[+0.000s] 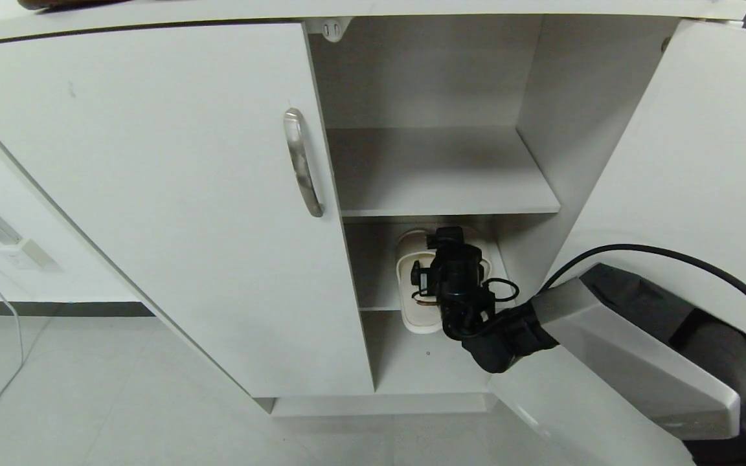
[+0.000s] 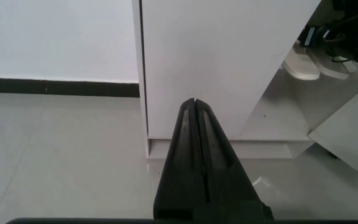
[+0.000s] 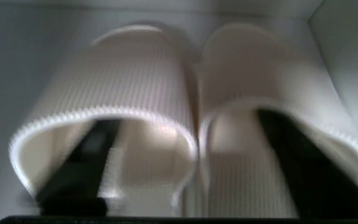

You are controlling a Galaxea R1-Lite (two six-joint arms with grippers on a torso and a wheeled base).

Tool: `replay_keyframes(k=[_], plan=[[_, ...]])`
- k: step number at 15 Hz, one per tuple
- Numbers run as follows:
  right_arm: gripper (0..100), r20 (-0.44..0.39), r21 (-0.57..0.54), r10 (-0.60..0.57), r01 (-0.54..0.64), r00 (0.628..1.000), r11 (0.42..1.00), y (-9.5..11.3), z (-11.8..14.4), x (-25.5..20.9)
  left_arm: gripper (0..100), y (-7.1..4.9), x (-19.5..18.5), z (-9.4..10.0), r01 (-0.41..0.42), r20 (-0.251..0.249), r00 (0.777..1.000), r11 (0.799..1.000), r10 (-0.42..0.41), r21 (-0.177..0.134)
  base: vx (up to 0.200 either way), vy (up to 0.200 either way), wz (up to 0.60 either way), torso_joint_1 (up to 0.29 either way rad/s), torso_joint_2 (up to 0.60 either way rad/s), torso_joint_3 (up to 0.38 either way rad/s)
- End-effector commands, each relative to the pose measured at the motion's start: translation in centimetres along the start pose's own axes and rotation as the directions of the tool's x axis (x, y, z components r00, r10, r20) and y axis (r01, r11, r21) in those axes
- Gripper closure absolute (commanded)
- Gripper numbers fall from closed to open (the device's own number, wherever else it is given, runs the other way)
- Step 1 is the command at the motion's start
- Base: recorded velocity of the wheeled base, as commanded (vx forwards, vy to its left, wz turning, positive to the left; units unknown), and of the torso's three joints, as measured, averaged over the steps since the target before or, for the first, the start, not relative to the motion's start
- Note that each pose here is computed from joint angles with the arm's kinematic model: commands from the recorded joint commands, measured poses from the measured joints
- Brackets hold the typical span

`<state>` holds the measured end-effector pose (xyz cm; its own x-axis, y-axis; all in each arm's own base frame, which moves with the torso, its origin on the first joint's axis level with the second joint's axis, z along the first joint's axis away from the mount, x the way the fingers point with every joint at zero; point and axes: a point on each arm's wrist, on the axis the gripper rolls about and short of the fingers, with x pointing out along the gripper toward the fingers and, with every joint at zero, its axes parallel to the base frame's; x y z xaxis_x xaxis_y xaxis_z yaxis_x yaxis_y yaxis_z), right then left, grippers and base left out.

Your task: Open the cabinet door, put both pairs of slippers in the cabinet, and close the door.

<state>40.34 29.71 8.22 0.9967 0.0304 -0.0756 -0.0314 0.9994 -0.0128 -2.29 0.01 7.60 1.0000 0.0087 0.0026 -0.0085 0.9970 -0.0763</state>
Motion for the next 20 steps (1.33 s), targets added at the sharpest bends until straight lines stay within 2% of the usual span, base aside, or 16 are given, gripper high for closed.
replay_keyframes(k=[1, 5, 9, 16, 20], plan=[[0, 0.028, 0.017, 0.033, -0.033, 0.999, 0.999, -0.5, 2.4, -3.3, 100, 0.0, 0.0, 0.0, 0.000, 0.001, 1.000, 1.000, 0.000, 0.000, 0.000, 0.000, 0.00, 0.000, 0.00, 0.000], [0, 0.028, 0.010, 0.095, -0.096, 0.995, 0.995, -1.9, 2.8, -9.3, 100, 0.0, 0.0, 0.0, 0.001, 0.000, 1.000, 1.000, -0.001, 0.001, 0.000, 0.000, 0.00, 0.000, 0.00, 0.000], [0, -0.027, -0.025, 0.220, -0.220, 0.975, 0.975, -4.0, 0.4, -14.3, 100, 0.0, 0.0, 0.0, 0.001, -0.001, 1.000, 1.000, -0.001, 0.000, 0.000, 0.000, 0.00, 0.000, 0.00, 0.000], [0, -0.026, -0.040, 0.247, -0.247, 0.969, 0.968, -3.4, 0.0, -15.4, 100, 0.0, 0.0, 0.0, 0.002, -0.001, 1.000, 1.000, -0.003, -0.002, 0.000, 0.000, 0.00, 0.000, 0.00, 0.000], [0, -0.026, -0.040, 0.255, -0.256, 0.966, 0.966, -3.2, 0.0, -15.6, 100, 0.0, 0.0, 0.0, 0.002, -0.003, 1.000, 1.000, -0.002, -0.002, -0.200, 0.000, 0.00, 0.001, 0.00, 0.001]])
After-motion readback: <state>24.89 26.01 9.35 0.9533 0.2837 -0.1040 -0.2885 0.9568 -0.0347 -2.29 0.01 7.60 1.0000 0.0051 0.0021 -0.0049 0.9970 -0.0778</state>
